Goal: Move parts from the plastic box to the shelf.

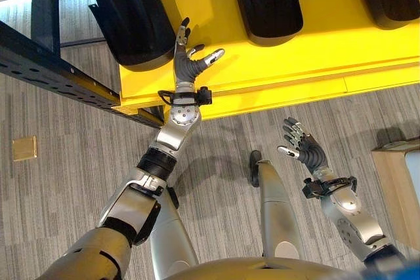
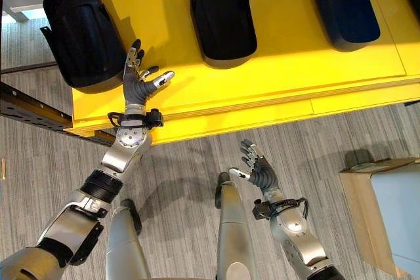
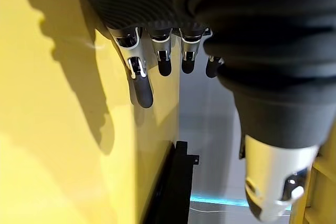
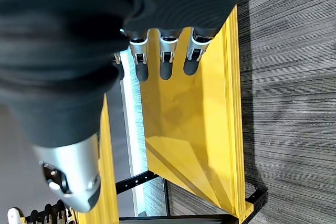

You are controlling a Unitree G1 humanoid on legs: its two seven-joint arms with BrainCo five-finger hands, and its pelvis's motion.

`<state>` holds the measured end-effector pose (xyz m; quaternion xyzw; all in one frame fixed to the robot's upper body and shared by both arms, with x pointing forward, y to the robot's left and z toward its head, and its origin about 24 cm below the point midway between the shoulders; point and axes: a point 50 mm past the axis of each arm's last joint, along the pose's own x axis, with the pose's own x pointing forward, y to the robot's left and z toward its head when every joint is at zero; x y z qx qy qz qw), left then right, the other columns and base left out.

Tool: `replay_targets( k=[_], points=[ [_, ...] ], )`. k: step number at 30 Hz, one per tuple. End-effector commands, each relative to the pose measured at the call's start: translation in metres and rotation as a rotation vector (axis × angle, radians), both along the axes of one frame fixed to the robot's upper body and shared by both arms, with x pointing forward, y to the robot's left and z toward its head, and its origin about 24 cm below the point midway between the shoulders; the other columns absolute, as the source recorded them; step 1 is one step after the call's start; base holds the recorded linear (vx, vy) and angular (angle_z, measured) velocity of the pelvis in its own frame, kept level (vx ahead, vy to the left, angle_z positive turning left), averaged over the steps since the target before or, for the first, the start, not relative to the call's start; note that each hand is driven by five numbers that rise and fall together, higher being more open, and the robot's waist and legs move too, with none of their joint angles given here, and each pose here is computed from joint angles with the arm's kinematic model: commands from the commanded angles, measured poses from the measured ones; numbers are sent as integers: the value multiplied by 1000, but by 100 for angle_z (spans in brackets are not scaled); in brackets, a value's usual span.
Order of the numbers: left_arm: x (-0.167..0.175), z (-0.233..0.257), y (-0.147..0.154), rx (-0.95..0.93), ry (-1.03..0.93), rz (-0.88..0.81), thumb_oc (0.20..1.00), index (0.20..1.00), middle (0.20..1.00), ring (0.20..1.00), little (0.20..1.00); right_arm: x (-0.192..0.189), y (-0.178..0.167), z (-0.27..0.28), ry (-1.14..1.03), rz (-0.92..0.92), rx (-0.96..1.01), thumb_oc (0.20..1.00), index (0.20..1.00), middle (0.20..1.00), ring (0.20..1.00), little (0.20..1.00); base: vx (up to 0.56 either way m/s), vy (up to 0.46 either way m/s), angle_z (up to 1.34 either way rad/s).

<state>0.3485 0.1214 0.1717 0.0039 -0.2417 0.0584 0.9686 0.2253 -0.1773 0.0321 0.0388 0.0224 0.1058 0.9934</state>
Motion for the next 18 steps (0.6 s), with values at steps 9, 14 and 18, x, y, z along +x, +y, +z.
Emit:
replay_targets(
  k=[9,14,18],
  points=[
    [-31,37,-17,51,-234,-176,1000,1000,1000,1000,1000,4,-7,24,-127,-4,17,1000,1000,1000,1000,1000,0,0,0],
    [-52,66,-44,2,-368,-357,1000,1000,1000,1000,1000,3,-8,26,-135,-14,16,1000,1000,1000,1000,1000,0,0,0],
    [-67,84,-55,-33,-456,-446,1000,1000,1000,1000,1000,3,-9,27,-141,-18,19,1000,1000,1000,1000,1000,0,0,0]
  ],
)
